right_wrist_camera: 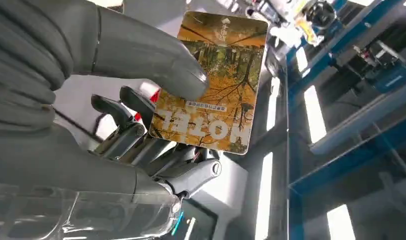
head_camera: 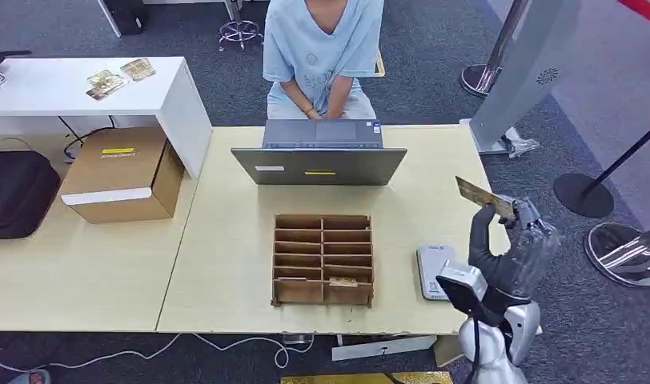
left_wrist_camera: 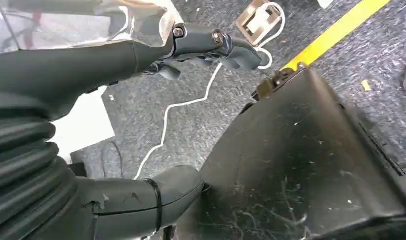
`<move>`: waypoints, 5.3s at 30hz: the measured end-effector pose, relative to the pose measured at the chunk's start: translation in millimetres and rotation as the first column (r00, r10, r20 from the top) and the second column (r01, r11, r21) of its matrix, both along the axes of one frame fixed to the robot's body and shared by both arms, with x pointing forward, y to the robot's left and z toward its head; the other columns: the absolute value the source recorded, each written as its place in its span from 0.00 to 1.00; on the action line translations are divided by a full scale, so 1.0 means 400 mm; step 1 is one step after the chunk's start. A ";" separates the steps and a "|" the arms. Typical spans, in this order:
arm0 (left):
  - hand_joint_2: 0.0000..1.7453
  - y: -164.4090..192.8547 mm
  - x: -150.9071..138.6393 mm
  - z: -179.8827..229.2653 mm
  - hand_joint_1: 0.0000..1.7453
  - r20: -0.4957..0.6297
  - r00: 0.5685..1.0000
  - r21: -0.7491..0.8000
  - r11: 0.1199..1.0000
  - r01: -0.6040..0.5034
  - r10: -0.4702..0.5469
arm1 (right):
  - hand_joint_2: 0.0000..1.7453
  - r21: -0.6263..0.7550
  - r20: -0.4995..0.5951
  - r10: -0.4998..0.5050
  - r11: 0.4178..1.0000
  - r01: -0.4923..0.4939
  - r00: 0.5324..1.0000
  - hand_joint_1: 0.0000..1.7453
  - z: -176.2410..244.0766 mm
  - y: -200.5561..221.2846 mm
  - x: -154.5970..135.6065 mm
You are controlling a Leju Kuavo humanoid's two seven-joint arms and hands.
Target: Pass the card to the sensor for recognition and then transmit it.
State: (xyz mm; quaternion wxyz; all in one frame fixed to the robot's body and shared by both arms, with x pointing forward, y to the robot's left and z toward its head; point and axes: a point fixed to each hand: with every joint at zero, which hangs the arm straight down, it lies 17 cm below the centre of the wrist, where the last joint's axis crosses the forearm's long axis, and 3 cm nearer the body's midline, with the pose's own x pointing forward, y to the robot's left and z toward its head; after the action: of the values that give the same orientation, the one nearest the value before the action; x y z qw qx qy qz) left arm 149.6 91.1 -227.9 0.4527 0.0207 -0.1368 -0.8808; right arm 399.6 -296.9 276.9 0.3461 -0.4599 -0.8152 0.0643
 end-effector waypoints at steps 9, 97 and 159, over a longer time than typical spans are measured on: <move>1.00 0.002 0.001 0.000 0.00 0.003 1.000 0.006 1.000 -0.001 0.001 | 1.00 0.027 -0.007 -0.062 0.998 0.062 0.998 1.00 -0.005 -0.027 -0.007; 1.00 0.012 0.005 0.007 0.00 -0.011 0.974 0.032 0.973 0.228 -0.227 | 1.00 -0.688 -0.608 -0.317 0.667 -0.284 0.728 1.00 0.210 -0.205 0.528; 1.00 0.021 -0.006 -0.005 0.00 0.002 0.990 0.030 0.990 0.141 -0.141 | 1.00 -0.245 -0.966 -0.198 0.494 -0.834 0.166 1.00 -0.034 -0.118 0.361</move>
State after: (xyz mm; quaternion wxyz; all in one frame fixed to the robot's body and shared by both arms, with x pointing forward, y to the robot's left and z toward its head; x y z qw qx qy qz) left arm 147.0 99.5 -229.9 0.3887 0.0195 -0.1255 -0.9126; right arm 543.9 -344.2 263.4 0.4853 -0.1946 -0.3951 0.7553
